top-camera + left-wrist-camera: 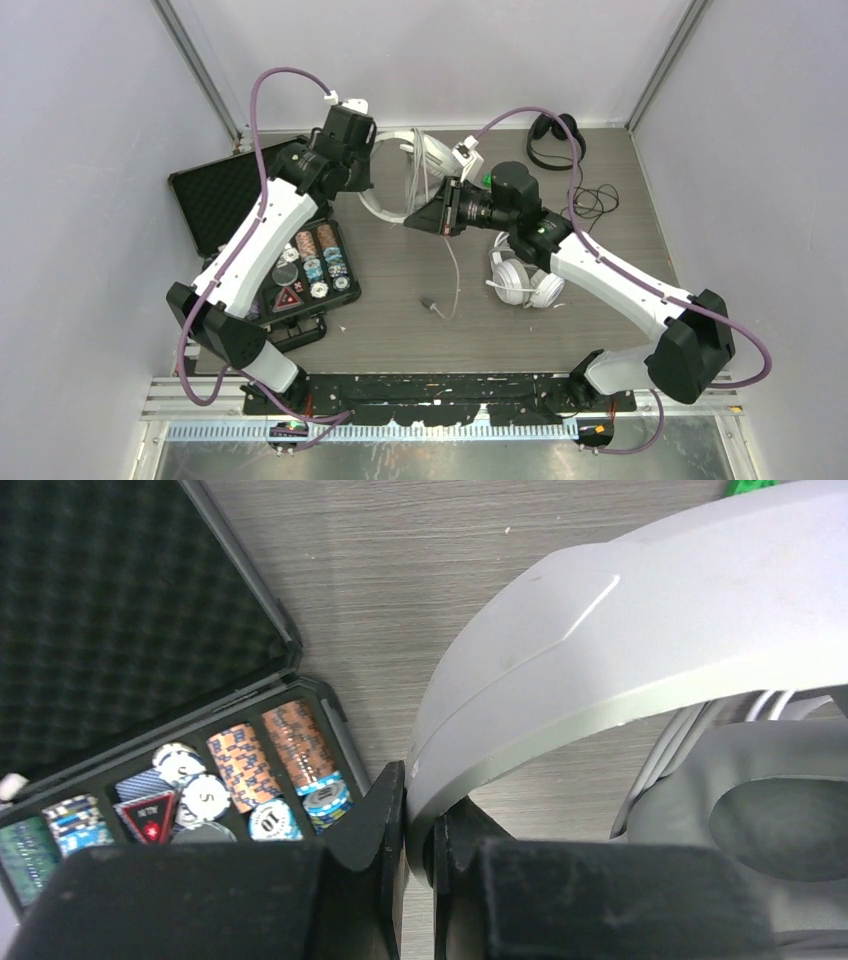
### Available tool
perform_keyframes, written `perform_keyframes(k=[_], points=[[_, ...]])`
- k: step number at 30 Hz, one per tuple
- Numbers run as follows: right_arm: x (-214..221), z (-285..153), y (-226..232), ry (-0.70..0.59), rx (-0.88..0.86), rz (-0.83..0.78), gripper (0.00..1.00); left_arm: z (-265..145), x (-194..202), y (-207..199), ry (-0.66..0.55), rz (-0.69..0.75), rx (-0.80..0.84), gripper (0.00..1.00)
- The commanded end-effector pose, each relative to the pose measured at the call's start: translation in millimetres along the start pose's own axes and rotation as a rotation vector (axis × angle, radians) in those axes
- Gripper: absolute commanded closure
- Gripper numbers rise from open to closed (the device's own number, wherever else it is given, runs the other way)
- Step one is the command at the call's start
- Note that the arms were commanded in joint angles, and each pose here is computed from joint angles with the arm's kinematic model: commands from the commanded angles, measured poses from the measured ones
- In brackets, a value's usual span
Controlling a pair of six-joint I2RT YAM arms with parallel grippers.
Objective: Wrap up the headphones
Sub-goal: Wrap the headphones cable around the headphones.
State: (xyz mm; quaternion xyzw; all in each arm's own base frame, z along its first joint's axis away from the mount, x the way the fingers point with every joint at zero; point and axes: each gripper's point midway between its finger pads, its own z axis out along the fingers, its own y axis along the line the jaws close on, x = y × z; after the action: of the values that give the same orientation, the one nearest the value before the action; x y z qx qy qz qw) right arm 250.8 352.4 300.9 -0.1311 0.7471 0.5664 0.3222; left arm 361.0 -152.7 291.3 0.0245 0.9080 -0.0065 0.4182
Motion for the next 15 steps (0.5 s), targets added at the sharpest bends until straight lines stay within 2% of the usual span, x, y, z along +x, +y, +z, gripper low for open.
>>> perform_keyframes(k=[1, 15], points=[[-16, -12, 7, -0.079, 0.055, -0.144, 0.79, -38, -56, -14, -0.203, -0.245, 0.115, 1.00], [-1, -14, -7, -0.116, 0.156, -0.297, 0.80, -58, -71, -22, -0.243, -0.416, 0.187, 1.00]])
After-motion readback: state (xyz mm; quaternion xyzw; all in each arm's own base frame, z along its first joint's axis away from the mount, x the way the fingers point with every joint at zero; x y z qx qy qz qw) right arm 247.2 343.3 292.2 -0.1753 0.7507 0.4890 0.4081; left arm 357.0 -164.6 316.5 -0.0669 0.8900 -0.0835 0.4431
